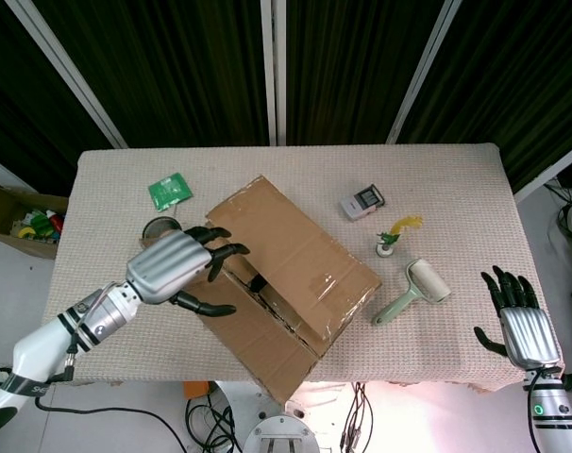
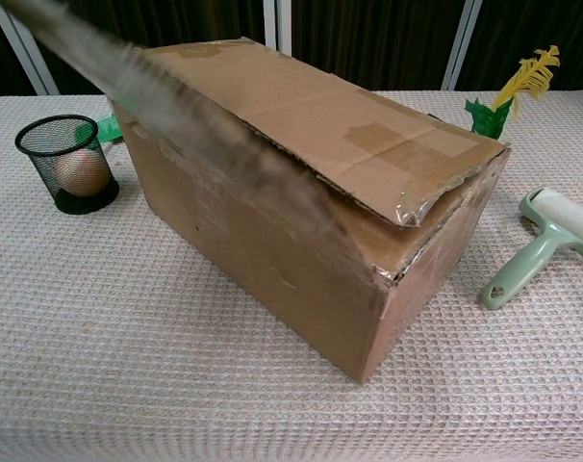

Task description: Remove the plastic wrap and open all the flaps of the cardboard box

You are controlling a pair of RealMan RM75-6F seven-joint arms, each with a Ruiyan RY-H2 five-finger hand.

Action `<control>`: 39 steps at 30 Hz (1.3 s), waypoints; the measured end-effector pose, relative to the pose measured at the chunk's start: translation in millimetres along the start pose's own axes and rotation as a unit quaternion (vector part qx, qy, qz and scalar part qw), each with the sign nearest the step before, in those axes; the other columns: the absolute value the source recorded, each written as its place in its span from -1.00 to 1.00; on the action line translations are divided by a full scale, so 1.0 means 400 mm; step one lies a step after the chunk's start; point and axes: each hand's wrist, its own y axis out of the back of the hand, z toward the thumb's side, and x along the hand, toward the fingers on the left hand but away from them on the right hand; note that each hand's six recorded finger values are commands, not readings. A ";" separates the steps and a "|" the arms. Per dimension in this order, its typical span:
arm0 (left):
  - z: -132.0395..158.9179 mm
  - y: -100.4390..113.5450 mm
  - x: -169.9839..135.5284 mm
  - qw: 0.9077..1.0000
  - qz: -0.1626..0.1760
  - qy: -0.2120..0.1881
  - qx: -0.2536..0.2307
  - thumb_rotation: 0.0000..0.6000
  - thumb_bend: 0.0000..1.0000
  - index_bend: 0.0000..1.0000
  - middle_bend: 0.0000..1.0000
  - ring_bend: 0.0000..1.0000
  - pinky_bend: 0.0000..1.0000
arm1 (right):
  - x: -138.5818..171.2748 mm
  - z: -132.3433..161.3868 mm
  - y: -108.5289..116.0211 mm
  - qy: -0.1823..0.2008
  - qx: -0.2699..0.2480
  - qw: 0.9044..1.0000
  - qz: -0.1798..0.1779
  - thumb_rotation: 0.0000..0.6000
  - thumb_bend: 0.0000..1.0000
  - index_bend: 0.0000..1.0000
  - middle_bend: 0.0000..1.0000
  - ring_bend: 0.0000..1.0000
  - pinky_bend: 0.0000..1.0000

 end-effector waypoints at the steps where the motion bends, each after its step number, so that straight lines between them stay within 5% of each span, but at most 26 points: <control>1: -0.010 -0.002 -0.014 1.000 -0.003 0.007 0.003 -1.00 -0.93 -0.68 0.29 -0.64 -0.52 | 0.001 0.000 0.000 0.000 0.001 1.000 0.000 1.00 -0.60 -1.00 -1.00 -1.00 -1.00; 5: -0.044 -0.013 -0.055 0.999 -0.014 0.033 0.004 -1.00 -0.93 -0.68 0.26 -0.60 -0.52 | 0.000 0.007 0.002 0.007 0.001 1.000 -0.001 1.00 -0.60 -1.00 -1.00 -1.00 -1.00; 12: -0.110 0.001 -0.112 0.997 0.033 0.069 -0.001 -0.97 -0.92 -0.68 -0.66 -0.68 -0.44 | -0.015 0.062 0.045 0.064 0.003 0.997 -0.034 1.00 -0.61 -1.00 -1.00 -1.00 -1.00; 16: -0.190 -0.002 -0.176 0.990 0.077 0.114 0.002 -0.24 -0.79 -0.68 -0.76 -0.72 -0.44 | -0.033 0.128 0.106 0.126 0.010 0.989 -0.074 1.00 -0.55 -1.00 -1.00 -1.00 -1.00; 19: -0.267 -0.018 -0.232 0.982 0.110 0.155 0.011 0.08 -0.66 -0.68 -0.76 -0.74 -0.45 | -0.054 0.199 0.168 0.185 0.018 0.977 -0.103 1.00 -0.36 -1.00 -1.00 -1.00 -1.00; 25: -0.412 -0.099 -0.332 0.959 0.160 0.233 0.017 0.14 -0.64 -0.68 -0.72 -0.76 -0.47 | -0.109 0.366 0.259 0.289 0.054 0.948 -0.119 1.00 0.15 -0.99 -1.00 -1.00 -1.00; 32: -0.496 -0.189 -0.385 0.945 0.185 0.268 -0.025 0.14 -0.64 -0.68 -0.63 -0.76 -0.47 | -0.156 0.595 0.286 0.396 0.122 0.907 -0.081 1.00 0.81 -0.73 -1.00 -1.00 -1.00; 39: -0.523 -0.208 -0.383 0.943 0.181 0.276 -0.041 0.10 -0.64 -0.68 -0.60 -0.76 -0.52 | -0.175 0.777 0.283 0.458 0.170 0.872 -0.032 1.00 1.00 -0.58 -1.00 -1.00 -1.00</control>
